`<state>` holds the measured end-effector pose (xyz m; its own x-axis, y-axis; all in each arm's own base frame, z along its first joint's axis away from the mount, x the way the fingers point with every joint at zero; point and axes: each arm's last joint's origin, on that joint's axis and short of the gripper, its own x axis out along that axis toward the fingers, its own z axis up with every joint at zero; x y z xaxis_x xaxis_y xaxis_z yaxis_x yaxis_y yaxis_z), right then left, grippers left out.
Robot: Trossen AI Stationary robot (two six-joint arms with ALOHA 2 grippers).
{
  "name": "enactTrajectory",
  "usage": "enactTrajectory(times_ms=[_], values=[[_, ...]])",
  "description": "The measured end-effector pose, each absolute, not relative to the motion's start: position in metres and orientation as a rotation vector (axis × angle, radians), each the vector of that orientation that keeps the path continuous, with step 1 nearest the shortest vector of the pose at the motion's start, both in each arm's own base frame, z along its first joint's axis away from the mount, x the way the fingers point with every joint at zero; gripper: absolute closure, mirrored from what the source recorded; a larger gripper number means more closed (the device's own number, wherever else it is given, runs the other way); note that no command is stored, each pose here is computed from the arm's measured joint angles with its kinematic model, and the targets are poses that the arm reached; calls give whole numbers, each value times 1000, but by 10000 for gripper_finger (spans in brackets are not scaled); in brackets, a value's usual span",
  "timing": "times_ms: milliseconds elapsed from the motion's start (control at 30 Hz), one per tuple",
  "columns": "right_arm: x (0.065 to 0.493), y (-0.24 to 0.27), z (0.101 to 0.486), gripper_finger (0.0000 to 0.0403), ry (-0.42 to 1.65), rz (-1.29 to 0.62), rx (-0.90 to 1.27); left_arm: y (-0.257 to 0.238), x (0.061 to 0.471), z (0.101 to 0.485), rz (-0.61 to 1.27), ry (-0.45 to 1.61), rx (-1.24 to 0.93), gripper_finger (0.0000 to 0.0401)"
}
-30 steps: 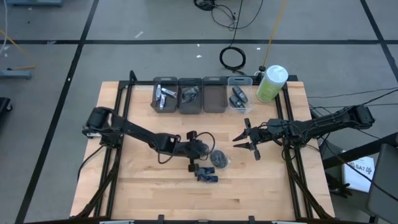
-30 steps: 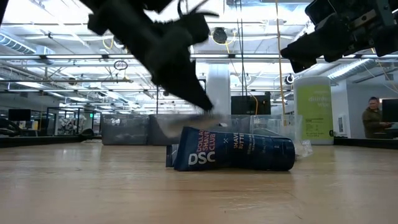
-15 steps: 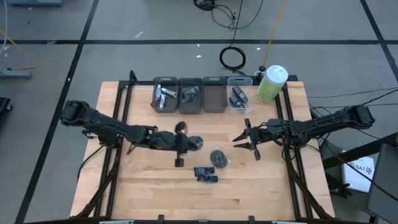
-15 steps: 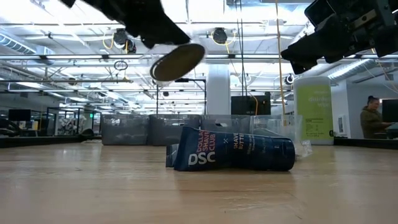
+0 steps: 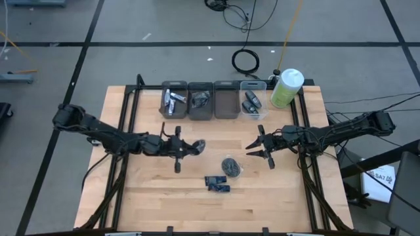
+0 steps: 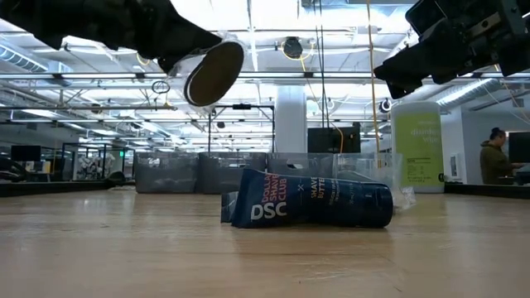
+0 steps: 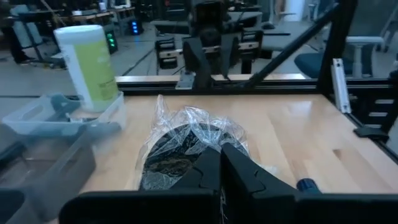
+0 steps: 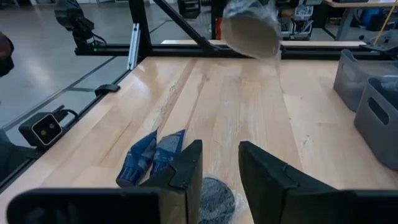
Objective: Pick & Place Travel size toiletries
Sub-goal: Put the left hairbrush into the middle black bin
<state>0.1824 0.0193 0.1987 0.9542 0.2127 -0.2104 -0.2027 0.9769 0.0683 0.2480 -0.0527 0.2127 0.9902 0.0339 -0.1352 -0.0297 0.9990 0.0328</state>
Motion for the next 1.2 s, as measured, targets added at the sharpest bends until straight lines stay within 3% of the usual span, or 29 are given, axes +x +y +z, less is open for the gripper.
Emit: enactTrajectory(times_ms=[567, 1033, 1200], values=[[180, 19, 198, 309, 235, 214, 46, -51, 247, 211, 51, 138, 53, 399], [142, 15, 213, 310, 230, 208, 22, -48, 204, 244, 85, 157, 87, 400], [133, 14, 192, 310, 201, 196, 10, -46, 192, 250, 137, 162, 100, 400]])
